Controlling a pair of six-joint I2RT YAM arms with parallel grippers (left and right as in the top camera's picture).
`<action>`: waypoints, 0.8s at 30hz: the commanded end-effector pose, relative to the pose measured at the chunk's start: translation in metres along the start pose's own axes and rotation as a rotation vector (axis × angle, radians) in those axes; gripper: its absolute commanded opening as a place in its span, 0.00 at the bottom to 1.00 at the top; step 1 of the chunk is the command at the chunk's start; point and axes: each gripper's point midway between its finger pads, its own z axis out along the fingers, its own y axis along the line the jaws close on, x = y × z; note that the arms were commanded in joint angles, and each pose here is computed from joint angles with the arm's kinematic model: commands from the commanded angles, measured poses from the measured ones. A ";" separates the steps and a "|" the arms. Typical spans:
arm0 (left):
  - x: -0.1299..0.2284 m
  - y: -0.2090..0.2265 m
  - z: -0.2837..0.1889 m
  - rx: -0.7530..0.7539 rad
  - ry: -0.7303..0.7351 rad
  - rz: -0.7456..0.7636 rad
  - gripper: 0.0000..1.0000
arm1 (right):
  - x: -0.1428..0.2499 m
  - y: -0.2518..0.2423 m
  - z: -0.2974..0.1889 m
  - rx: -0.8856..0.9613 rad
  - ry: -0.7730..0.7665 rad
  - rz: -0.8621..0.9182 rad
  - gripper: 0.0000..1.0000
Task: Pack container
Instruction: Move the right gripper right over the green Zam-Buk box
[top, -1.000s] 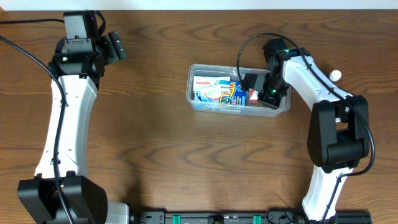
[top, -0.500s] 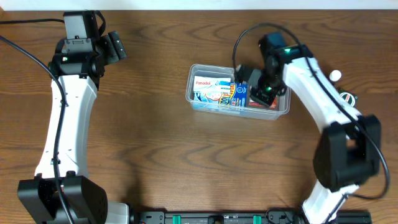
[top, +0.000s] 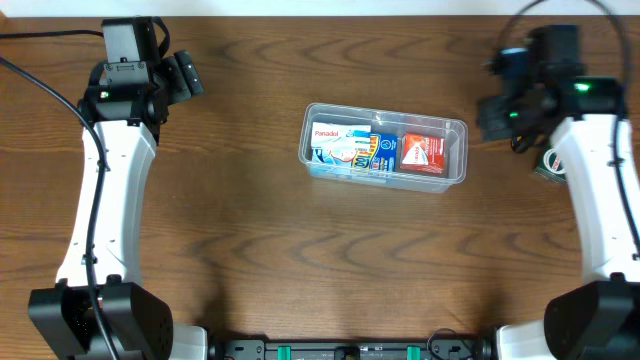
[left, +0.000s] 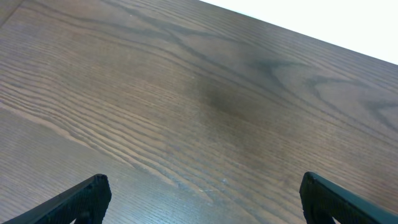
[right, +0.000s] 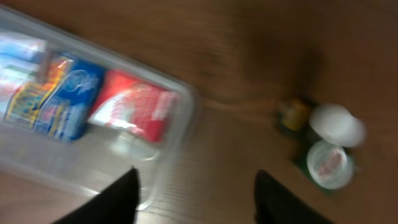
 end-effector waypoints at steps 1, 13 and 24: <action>-0.009 0.001 -0.009 0.004 -0.028 -0.025 0.98 | 0.006 -0.049 -0.003 0.130 0.003 0.217 0.89; -0.009 0.001 -0.009 0.004 -0.028 -0.025 0.98 | 0.051 -0.131 0.037 0.197 0.146 0.421 0.99; -0.009 0.001 -0.009 0.004 -0.028 -0.025 0.98 | 0.071 -0.146 0.090 0.178 0.253 0.462 0.99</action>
